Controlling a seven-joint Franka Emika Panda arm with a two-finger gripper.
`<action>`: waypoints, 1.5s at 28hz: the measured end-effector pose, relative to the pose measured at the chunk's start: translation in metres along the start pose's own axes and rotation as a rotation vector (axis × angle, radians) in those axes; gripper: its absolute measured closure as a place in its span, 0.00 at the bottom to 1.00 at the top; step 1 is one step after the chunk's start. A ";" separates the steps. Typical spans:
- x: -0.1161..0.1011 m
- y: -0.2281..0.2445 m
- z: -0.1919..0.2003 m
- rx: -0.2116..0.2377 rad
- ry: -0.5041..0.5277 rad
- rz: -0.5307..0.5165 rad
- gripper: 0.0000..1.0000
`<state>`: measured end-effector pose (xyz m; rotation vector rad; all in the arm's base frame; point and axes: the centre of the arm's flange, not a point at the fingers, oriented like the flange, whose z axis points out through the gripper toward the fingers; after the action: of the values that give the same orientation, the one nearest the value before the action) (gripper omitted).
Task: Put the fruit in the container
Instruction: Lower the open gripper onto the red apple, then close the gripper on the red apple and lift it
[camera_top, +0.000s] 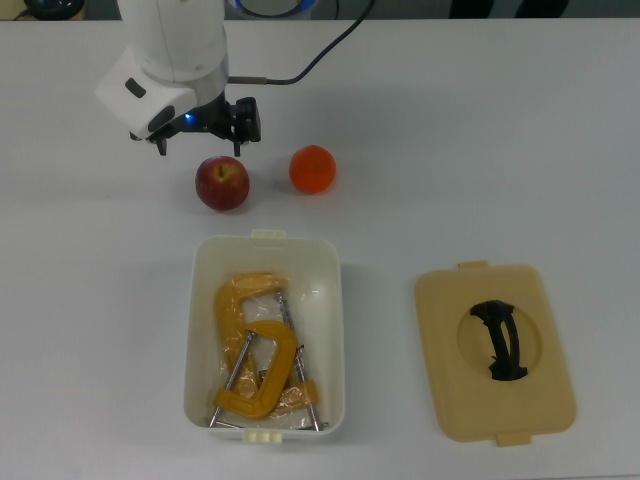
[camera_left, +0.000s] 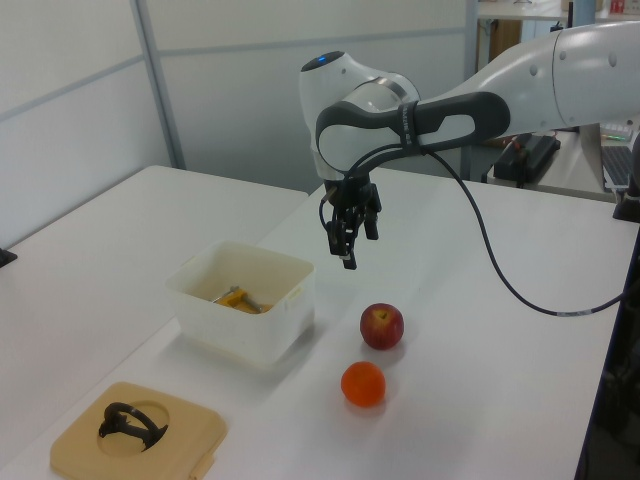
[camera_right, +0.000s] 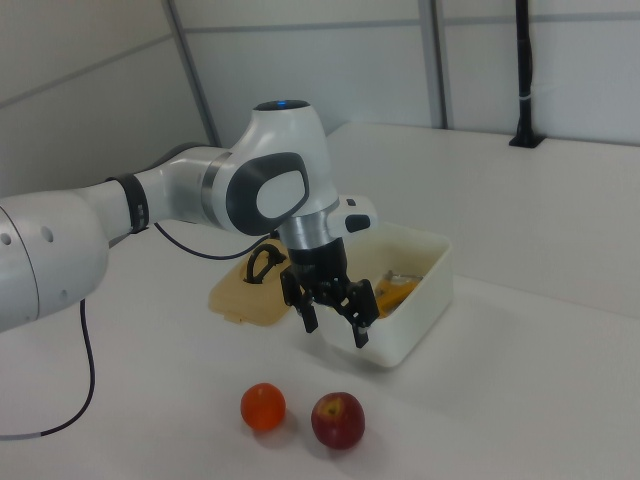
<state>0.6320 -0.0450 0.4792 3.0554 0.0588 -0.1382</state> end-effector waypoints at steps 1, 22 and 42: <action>0.000 0.001 -0.001 0.000 0.001 0.001 0.00; -0.047 -0.001 0.006 -0.008 0.177 -0.019 0.00; -0.041 -0.031 0.111 -0.033 0.136 -0.102 0.00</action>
<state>0.5801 -0.0248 0.3701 3.0244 0.2237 0.0632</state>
